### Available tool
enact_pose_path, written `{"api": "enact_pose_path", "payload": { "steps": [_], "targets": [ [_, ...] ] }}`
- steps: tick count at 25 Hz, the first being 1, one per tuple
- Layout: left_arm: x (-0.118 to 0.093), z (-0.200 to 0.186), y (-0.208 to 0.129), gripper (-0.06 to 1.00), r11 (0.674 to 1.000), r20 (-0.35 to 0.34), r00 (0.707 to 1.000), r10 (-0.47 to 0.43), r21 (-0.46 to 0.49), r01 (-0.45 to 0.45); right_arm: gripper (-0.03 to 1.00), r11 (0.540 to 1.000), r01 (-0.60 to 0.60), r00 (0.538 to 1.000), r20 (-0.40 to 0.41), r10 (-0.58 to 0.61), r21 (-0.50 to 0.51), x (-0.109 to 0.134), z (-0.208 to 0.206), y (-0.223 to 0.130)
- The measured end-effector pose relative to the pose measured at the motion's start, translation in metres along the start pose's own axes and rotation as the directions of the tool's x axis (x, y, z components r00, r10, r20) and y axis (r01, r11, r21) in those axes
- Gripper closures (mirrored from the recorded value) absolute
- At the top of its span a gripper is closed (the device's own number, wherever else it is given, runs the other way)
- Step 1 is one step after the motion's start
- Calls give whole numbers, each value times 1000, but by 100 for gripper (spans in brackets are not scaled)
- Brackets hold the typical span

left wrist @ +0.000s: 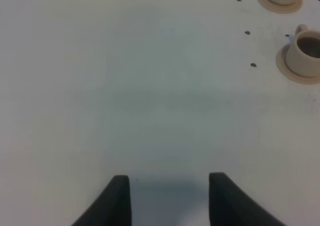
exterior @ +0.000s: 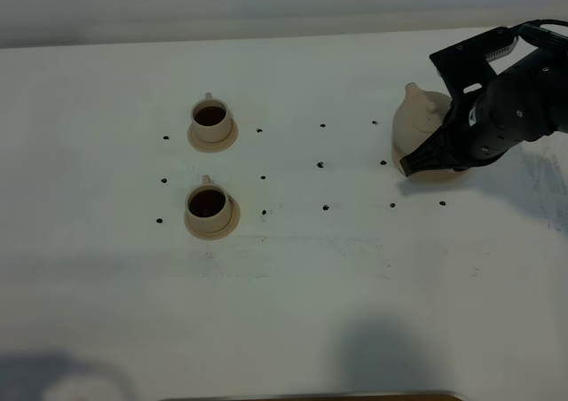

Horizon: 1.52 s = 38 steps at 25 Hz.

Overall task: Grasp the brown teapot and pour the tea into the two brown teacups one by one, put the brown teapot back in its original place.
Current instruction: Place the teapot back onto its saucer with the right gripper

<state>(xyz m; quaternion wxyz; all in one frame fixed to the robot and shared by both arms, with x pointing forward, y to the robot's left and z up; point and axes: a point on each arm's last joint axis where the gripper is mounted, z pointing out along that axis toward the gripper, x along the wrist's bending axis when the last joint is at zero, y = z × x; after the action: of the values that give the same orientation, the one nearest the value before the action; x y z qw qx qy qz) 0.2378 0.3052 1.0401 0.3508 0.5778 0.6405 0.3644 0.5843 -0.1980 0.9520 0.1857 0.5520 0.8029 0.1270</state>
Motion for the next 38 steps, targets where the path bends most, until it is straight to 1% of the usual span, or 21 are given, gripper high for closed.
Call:
{"api": "enact_pose_path", "payload": {
  "steps": [4,10,16,26,28,31,34,36,38],
  "targets": [
    [0,0,0,51,1000,0,1000,0,0,0,88,999,-4,1000,-8,5,32,2,15,-4],
    [0,0,0,51,1000,0,1000,0,0,0,88,997,-34,999,2,33,70,-9,30,-10],
    [0,0,0,51,1000,0,1000,0,0,0,88,997,-32,999,1,32,71,-9,33,-10],
    [0,0,0,51,1000,0,1000,0,0,0,88,998,-41,999,-10,41,38,-7,35,-8],
    [0,0,0,51,1000,0,1000,0,0,0,86,998,-44,999,-12,45,34,-7,35,-7],
    [0,0,0,51,1000,0,1000,0,0,0,77,998,-51,999,-17,52,27,-7,35,-7],
    [0,0,0,51,1000,0,1000,0,0,0,60,998,-56,998,-19,57,28,-6,35,-7],
    [0,0,0,51,1000,0,1000,0,0,0,51,998,-58,998,-20,59,31,-6,35,-7],
    [0,0,0,51,1000,0,1000,0,0,0,45,997,-61,998,-19,61,41,-6,35,-8]
  ]
}}
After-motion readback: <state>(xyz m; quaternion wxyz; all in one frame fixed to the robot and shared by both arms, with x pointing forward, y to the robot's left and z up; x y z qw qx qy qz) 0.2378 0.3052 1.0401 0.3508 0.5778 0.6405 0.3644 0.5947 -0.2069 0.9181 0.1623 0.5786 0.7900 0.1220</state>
